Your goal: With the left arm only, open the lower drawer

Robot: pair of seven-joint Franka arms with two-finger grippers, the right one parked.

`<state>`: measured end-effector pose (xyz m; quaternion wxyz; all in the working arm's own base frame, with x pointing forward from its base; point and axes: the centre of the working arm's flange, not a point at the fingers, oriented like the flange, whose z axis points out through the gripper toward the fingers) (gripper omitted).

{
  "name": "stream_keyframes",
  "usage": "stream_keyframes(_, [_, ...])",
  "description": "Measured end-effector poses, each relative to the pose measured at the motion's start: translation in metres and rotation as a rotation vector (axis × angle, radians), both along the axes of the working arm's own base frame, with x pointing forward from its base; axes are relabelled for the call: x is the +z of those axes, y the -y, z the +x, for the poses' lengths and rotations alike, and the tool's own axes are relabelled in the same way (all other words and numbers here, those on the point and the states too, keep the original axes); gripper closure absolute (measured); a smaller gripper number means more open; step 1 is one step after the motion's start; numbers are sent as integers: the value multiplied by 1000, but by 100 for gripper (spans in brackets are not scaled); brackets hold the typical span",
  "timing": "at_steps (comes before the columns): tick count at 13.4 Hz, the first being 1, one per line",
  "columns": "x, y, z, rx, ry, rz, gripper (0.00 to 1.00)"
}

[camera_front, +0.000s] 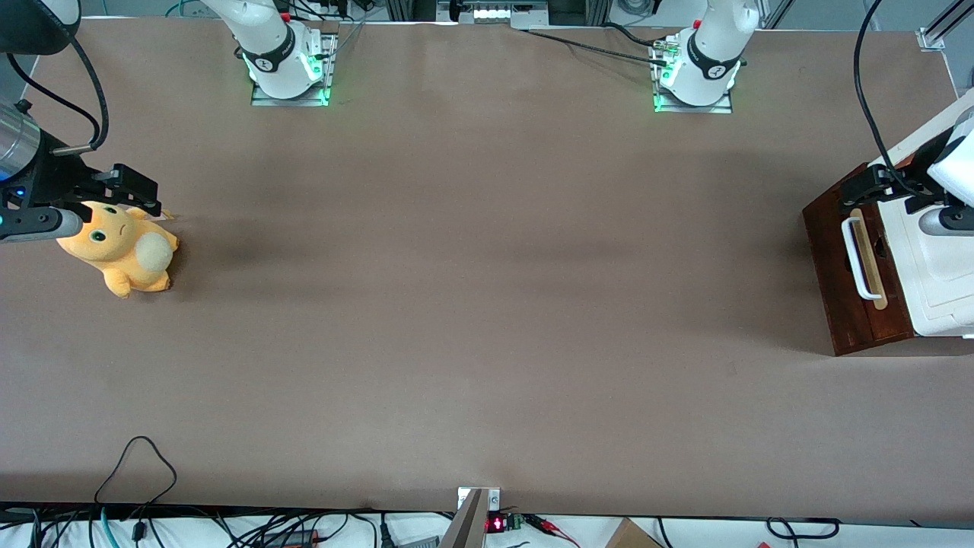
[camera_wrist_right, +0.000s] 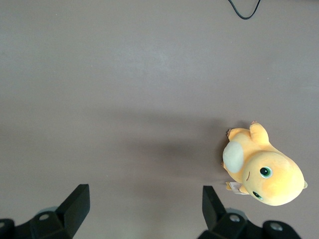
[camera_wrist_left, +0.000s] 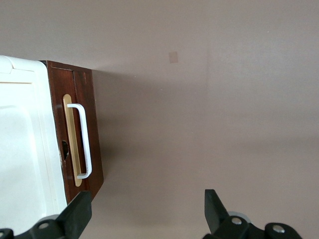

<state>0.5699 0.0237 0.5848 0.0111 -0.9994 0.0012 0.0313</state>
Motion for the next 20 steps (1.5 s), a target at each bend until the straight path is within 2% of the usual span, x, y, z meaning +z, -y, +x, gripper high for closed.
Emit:
stream_keyframes(3, [-2, 0, -3, 1, -29, -1, 0])
stream_keyframes(8, [2, 1, -1, -8, -25, 5, 0])
stream_keyframes(14, [-9, 0, 0, -6, -67, 3, 0])
stream_keyframes(18, [-14, 0, 2, -6, -76, 3, 0])
stream_keyframes(19, [-14, 1, 2, -7, -77, 6, 0])
stream_keyframes(20, [-14, 2, 2, -15, -78, 29, 0])
